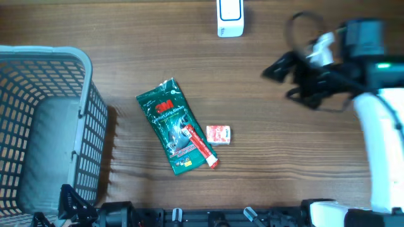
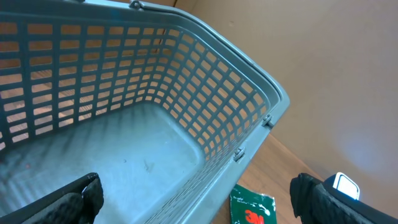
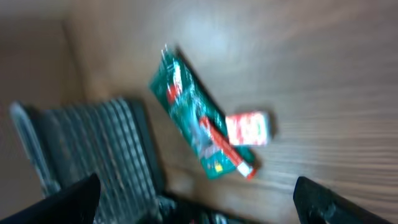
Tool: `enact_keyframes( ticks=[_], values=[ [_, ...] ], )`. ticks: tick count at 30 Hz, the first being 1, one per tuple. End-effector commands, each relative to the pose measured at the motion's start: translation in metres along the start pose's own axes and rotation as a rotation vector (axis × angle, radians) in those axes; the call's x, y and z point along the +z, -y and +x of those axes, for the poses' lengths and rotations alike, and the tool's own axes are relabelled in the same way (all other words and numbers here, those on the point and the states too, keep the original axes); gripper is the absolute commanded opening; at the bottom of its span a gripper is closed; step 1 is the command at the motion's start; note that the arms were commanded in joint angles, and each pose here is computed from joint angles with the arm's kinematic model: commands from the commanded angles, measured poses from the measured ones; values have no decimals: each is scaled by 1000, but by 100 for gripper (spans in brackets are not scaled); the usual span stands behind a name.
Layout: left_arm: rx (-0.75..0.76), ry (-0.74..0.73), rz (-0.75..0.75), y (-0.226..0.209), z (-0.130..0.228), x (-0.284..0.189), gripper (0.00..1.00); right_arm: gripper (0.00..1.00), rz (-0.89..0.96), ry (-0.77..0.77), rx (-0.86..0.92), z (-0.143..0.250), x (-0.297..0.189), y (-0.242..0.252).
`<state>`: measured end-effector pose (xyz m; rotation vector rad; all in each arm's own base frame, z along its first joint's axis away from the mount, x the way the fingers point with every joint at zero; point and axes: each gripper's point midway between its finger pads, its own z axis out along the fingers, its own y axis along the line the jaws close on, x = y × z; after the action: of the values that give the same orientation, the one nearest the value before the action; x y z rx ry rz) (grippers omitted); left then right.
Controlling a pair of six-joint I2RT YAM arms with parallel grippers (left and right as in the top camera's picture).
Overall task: Scan the item barcode
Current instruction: 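Reach the right gripper to the white Kleenex pack and grasp it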
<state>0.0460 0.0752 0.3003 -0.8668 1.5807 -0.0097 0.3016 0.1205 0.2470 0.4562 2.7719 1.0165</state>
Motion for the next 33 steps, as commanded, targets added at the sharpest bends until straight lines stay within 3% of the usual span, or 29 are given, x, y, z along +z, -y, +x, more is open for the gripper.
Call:
enact_keyframes(
  ticks=[1, 5, 8, 9, 12, 15, 20, 26, 33],
  values=[
    [6, -28, -12, -3, 9, 3, 100, 94, 84, -154, 169, 42, 73, 18],
    [6, -28, -12, -3, 9, 3, 100, 81, 149, -236, 405, 89, 134, 40],
    [7, -28, -12, -3, 9, 3, 100, 94, 163, -248, 540, 113, 167, 54],
    [6, -28, -12, -3, 9, 3, 100, 94, 149, -240, 540, 116, 176, 57],
    [6, -28, -12, -3, 9, 3, 100, 87, 125, -147, 524, 113, 198, 69],
    [6, -28, -12, -3, 9, 3, 100, 70, 149, -85, 627, 109, 203, 82],
    [6, -28, -12, -3, 9, 3, 100, 68, 167, -18, 689, 99, 206, 88],
    [7, -28, -12, -3, 9, 3, 100, 67, 211, -90, 735, 112, 236, 100],
    [6, -28, -12, -3, 9, 3, 100, 25, 287, -122, 745, 124, 253, 120]
  ],
)
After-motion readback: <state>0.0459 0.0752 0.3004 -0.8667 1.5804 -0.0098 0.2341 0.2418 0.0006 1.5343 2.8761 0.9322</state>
